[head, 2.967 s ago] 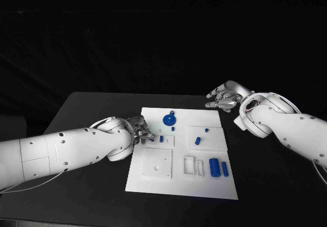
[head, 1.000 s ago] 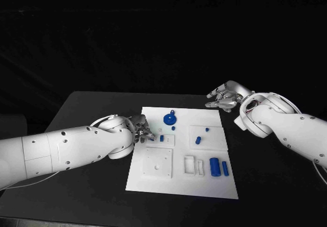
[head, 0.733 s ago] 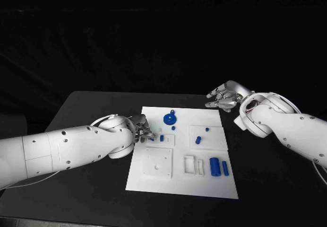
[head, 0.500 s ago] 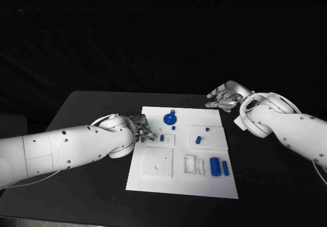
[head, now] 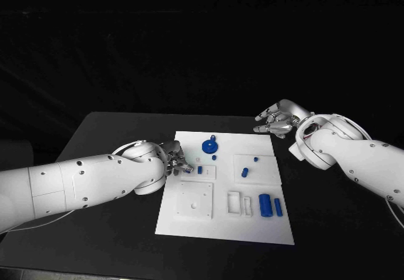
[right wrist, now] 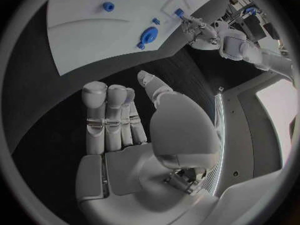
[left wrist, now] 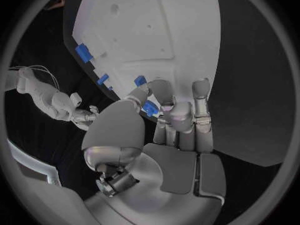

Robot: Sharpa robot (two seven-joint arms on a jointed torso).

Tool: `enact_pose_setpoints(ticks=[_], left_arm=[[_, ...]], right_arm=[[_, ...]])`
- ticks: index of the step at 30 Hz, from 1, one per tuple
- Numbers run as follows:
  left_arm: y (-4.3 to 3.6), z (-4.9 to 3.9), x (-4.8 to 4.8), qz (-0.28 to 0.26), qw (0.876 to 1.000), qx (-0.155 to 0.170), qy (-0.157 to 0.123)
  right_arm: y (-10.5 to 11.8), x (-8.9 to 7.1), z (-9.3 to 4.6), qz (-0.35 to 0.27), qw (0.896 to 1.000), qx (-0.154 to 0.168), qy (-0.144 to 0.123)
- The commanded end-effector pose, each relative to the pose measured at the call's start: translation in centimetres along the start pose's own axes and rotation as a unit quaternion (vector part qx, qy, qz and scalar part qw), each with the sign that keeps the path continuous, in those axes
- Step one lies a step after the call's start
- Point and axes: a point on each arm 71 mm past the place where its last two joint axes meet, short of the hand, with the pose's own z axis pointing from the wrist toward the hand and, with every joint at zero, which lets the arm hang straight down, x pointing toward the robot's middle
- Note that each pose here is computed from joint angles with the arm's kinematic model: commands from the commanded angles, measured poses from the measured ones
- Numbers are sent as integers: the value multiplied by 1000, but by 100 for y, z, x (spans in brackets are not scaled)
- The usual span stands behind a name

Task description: Assemble the parts on the task board

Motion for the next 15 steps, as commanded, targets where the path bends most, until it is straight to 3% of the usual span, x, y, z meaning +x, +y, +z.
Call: enact_pose_setpoints(ticks=[1,15], left_arm=[[-18,-7,161,9,999,0,42],[-19,-3,158,9,999,0,41]], right_arm=[[12,12,1,-2,1000,-6,5],[14,16,3,-2,1000,-6,6]])
